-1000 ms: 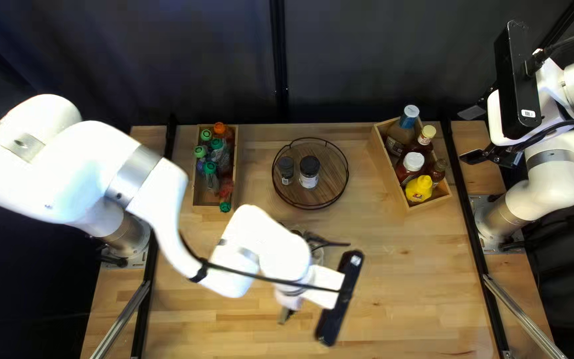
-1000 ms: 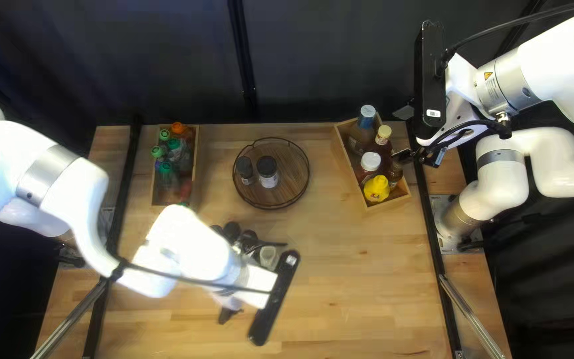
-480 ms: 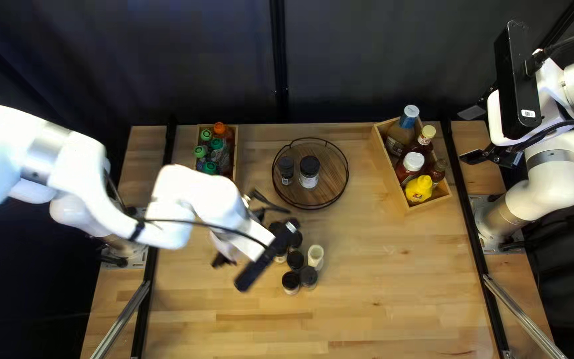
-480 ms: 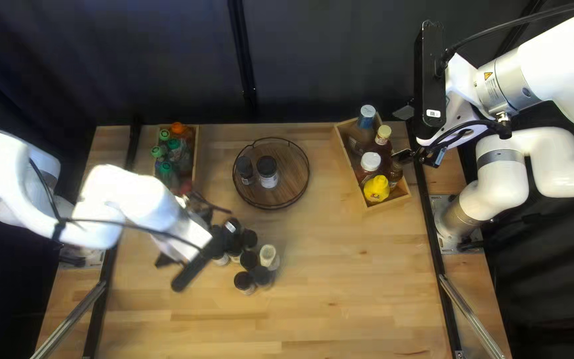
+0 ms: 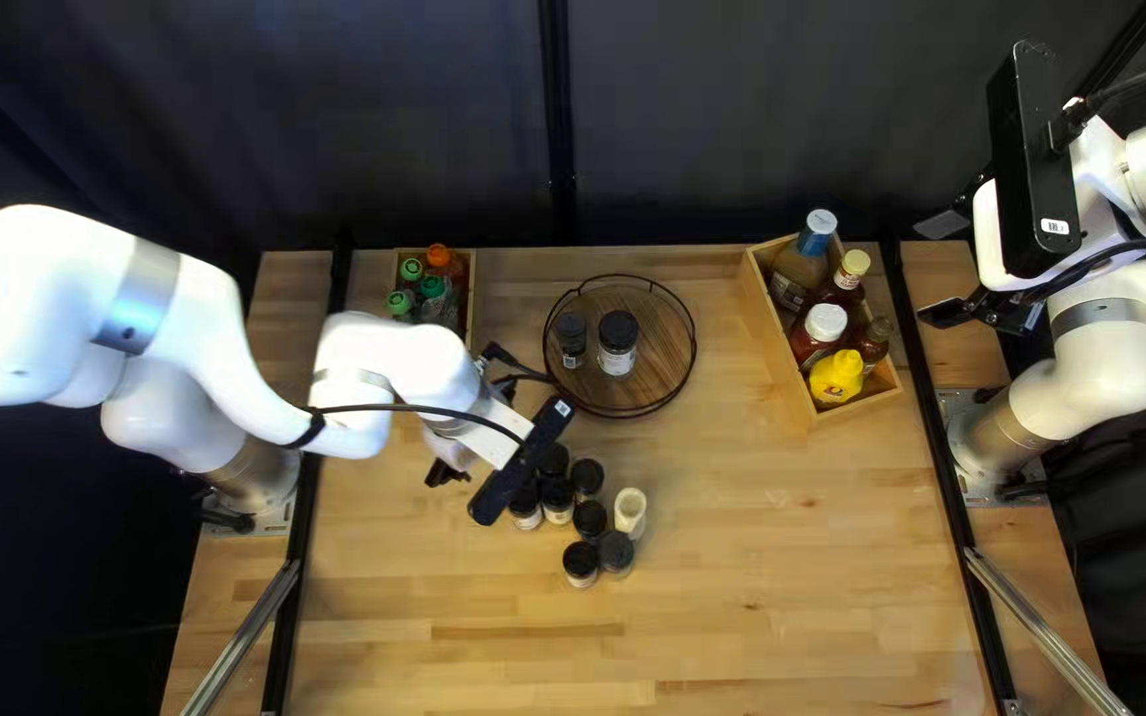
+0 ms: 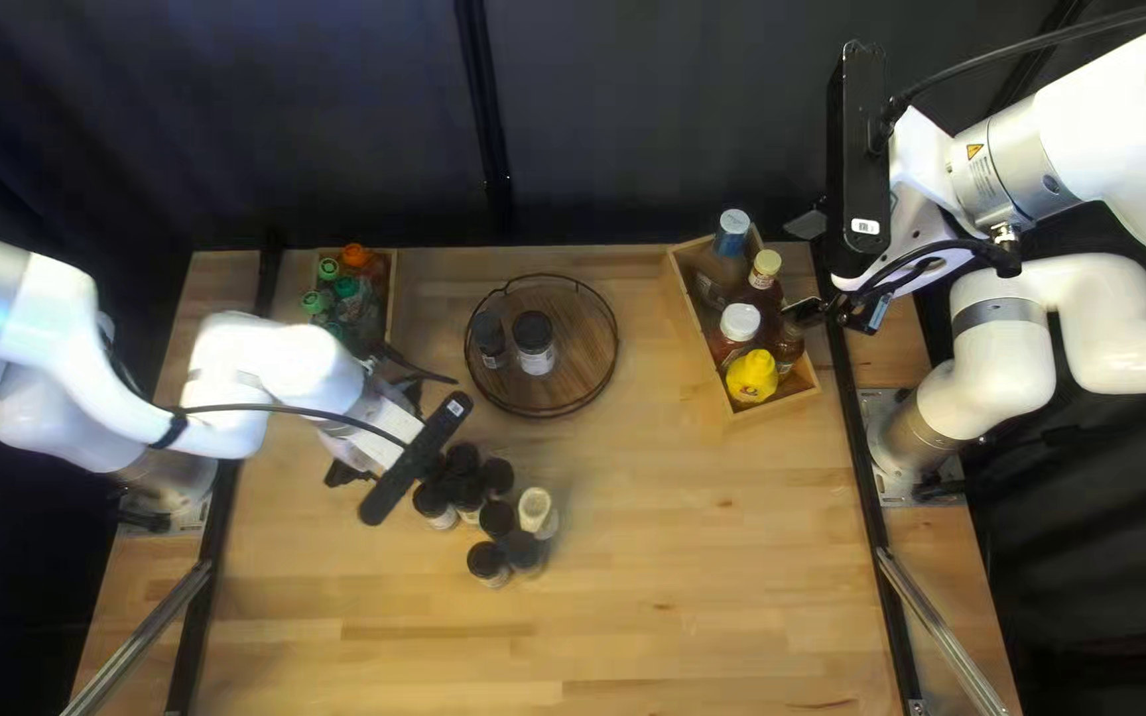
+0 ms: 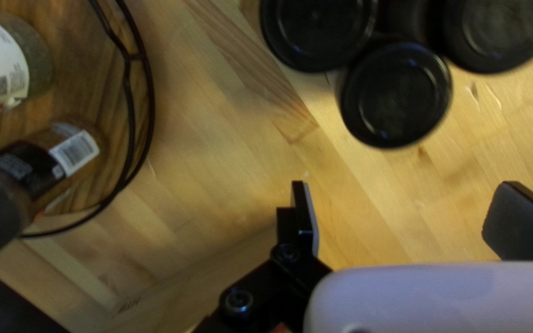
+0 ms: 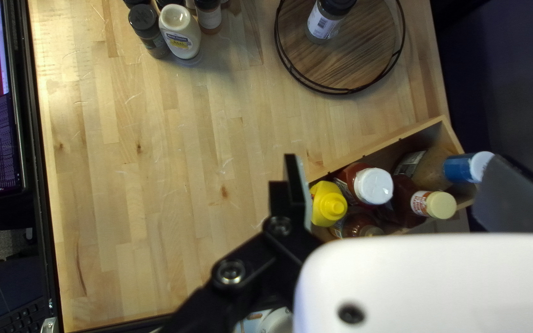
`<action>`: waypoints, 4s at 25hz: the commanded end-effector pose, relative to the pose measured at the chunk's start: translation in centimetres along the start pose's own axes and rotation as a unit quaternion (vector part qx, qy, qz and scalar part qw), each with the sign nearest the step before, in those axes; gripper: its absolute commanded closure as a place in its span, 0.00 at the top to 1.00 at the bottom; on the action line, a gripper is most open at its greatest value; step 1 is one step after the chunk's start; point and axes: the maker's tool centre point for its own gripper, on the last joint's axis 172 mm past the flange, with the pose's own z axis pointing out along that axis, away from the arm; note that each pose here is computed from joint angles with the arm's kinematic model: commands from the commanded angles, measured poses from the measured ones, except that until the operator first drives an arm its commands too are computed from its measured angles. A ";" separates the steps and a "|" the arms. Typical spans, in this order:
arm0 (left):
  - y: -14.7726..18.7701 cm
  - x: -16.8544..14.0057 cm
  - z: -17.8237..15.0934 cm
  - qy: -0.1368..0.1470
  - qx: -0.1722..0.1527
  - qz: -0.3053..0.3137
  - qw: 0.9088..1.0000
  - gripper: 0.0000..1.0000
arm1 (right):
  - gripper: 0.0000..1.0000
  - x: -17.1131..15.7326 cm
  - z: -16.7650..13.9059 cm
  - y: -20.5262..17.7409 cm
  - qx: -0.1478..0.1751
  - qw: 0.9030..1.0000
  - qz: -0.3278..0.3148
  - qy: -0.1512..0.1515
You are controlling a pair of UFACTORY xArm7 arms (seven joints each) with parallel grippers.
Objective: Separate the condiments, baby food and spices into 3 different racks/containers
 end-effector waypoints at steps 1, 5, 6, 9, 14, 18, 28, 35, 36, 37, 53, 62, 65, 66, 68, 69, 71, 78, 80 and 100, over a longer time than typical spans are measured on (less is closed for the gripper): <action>-0.1 1.3 0.4 0.004 -0.005 0.005 1.000 1.00 | 1.00 0.0 0.0 0.0 0.000 1.000 0.000 0.000; -0.3 2.6 0.5 0.004 -0.011 0.012 1.000 1.00 | 1.00 0.0 0.0 0.0 0.000 1.000 0.000 0.000; -0.4 2.8 0.6 0.004 -0.014 0.015 1.000 1.00 | 1.00 0.0 0.0 0.0 0.000 1.000 0.000 0.000; -0.5 3.0 0.6 0.005 -0.017 0.017 1.000 1.00 | 1.00 0.0 0.0 0.0 0.000 1.000 0.000 0.000; -0.5 2.9 0.6 0.006 -0.017 0.017 1.000 0.82 | 1.00 0.0 0.0 0.0 0.000 1.000 0.000 0.000; -0.6 3.0 0.5 0.007 -0.017 0.015 1.000 0.04 | 1.00 0.0 0.0 0.0 0.000 1.000 0.000 0.000; -2.3 2.1 -4.3 -0.002 -0.004 -0.002 1.000 0.00 | 1.00 0.0 0.0 0.0 0.000 1.000 0.000 0.000; -7.3 0.4 -9.1 -0.003 0.012 -0.042 0.999 0.00 | 1.00 0.0 0.0 0.0 0.000 1.000 0.000 0.000; -8.3 0.2 -9.3 -0.002 0.015 -0.049 0.999 0.00 | 1.00 0.0 0.0 0.0 0.000 1.000 0.000 0.000; -9.0 0.0 -9.5 -0.001 0.017 -0.053 0.998 0.00 | 1.00 0.0 0.0 0.0 0.000 1.000 0.000 0.000; -15.6 2.2 -7.3 0.012 0.031 -0.084 0.996 0.00 | 1.00 0.0 0.0 0.0 0.000 1.000 0.000 0.000; -15.9 2.4 -5.0 0.014 0.056 -0.085 0.995 0.00 | 1.00 0.0 0.0 0.0 0.000 1.000 0.000 0.000; -16.1 2.2 -4.4 0.012 0.058 -0.086 0.995 0.00 | 1.00 0.0 0.0 0.0 0.000 1.000 0.000 0.000; -16.2 2.1 -4.2 0.011 0.058 -0.087 0.994 0.00 | 1.00 0.0 0.0 0.0 0.000 1.000 0.000 0.000; -16.3 2.1 -3.9 0.010 0.058 -0.088 0.994 0.00 | 1.00 0.0 0.0 0.0 0.000 1.000 0.000 0.000; -16.3 2.0 -3.8 0.009 0.058 -0.088 0.994 0.00 | 1.00 0.0 0.0 0.0 0.000 1.000 0.000 0.000; -16.3 2.0 -3.5 0.007 0.058 -0.089 0.994 0.00 | 1.00 0.0 0.0 0.0 0.000 1.000 0.000 0.000; -16.6 1.7 -2.4 0.000 0.049 -0.092 0.995 0.73 | 1.00 0.0 0.0 0.0 0.000 1.000 0.000 0.000; -16.6 1.7 -2.4 -0.001 0.047 -0.092 0.995 0.88 | 1.00 0.0 0.0 0.0 0.000 1.000 0.000 0.000; -6.6 6.5 -10.1 -0.006 -0.002 -0.138 0.990 1.00 | 1.00 0.0 0.0 0.0 0.000 1.000 0.000 0.000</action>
